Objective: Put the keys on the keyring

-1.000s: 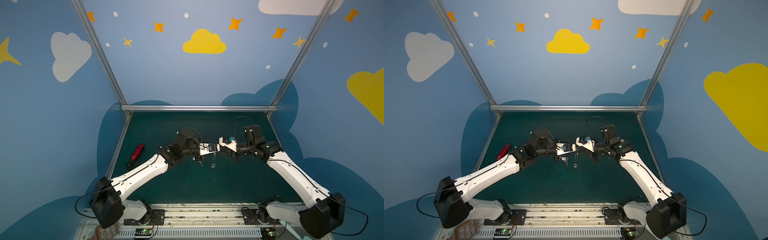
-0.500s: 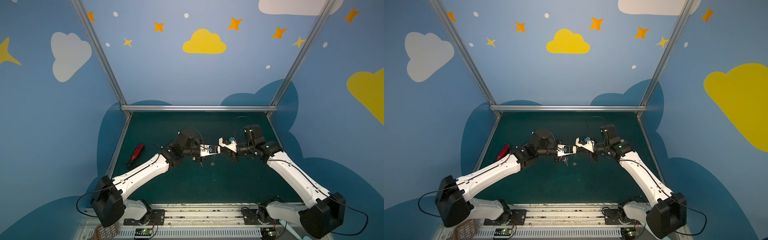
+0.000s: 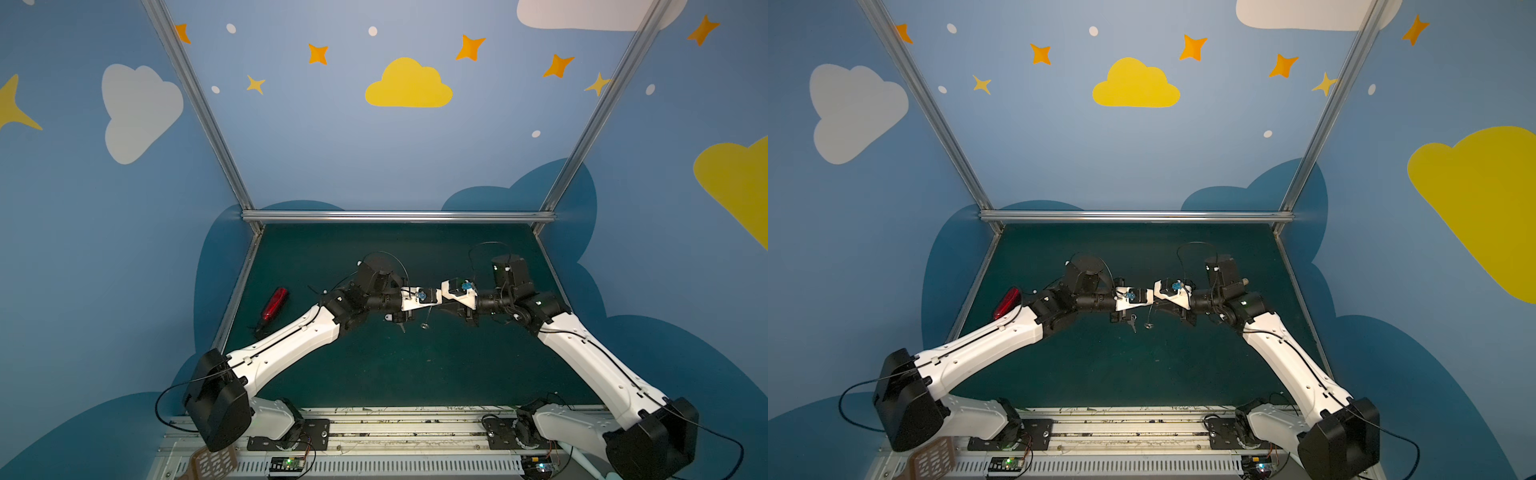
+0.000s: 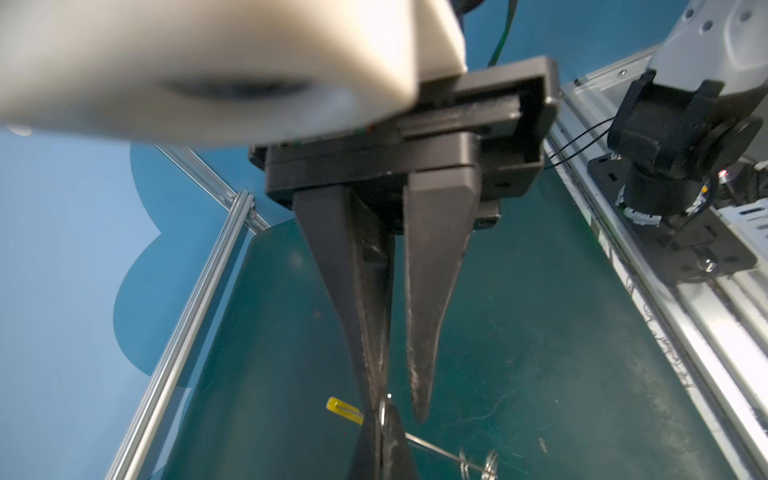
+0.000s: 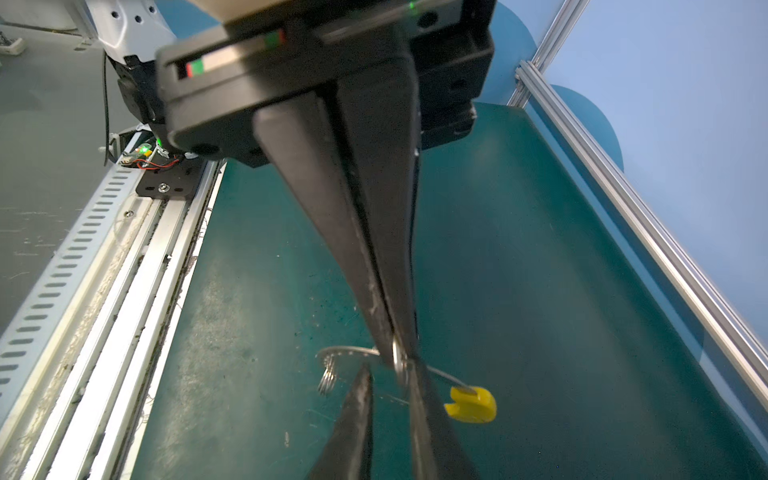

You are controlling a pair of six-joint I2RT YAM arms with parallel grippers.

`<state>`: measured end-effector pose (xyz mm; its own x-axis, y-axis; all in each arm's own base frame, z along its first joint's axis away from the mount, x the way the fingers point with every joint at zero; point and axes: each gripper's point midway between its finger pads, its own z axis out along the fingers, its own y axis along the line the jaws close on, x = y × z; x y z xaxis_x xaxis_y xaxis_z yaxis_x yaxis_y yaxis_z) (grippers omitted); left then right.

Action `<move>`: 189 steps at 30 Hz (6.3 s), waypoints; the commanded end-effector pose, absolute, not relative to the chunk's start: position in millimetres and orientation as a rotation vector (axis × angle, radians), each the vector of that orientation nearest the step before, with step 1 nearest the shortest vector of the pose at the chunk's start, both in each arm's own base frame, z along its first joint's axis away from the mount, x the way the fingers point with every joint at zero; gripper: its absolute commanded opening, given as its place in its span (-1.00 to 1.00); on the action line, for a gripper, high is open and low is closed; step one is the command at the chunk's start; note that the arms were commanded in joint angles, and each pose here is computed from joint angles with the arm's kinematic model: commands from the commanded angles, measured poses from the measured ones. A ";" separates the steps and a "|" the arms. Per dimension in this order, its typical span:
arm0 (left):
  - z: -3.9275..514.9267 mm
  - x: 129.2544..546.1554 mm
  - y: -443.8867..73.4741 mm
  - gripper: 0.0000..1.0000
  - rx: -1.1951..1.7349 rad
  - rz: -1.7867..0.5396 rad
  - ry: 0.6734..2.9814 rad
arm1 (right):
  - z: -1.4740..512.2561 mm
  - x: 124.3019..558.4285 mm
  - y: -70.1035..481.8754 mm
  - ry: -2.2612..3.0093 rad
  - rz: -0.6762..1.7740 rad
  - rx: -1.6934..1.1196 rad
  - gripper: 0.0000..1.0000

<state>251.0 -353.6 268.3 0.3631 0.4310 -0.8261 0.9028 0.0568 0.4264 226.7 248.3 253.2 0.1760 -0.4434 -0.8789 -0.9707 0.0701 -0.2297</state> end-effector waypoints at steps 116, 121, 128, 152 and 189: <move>258.6 266.7 -304.2 -0.20 1.410 -0.523 1.487 | 259.6 224.1 255.8 0.998 0.060 -1.637 -1.00; 229.1 283.1 -281.4 -0.13 1.250 -0.581 1.747 | 249.9 230.9 245.0 1.076 0.004 -1.655 -1.00; 145.3 304.6 -256.1 -0.15 0.985 -0.587 2.341 | 244.2 234.6 232.2 1.157 -0.018 -1.633 -1.00; 42.9 348.7 -284.7 -0.28 1.016 -0.682 2.800 | 243.5 204.7 214.4 1.200 0.079 -1.616 -1.00; 8.0 328.6 -295.9 -0.44 1.262 -0.685 2.802 | 236.9 207.0 213.8 1.228 0.111 -1.622 -1.00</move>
<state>345.3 -301.3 23.0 -0.6892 0.6869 -0.2306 0.7132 0.5871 -0.3831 208.8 212.9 236.5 0.4760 -0.6600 -0.5813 -0.7330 0.0676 -0.6769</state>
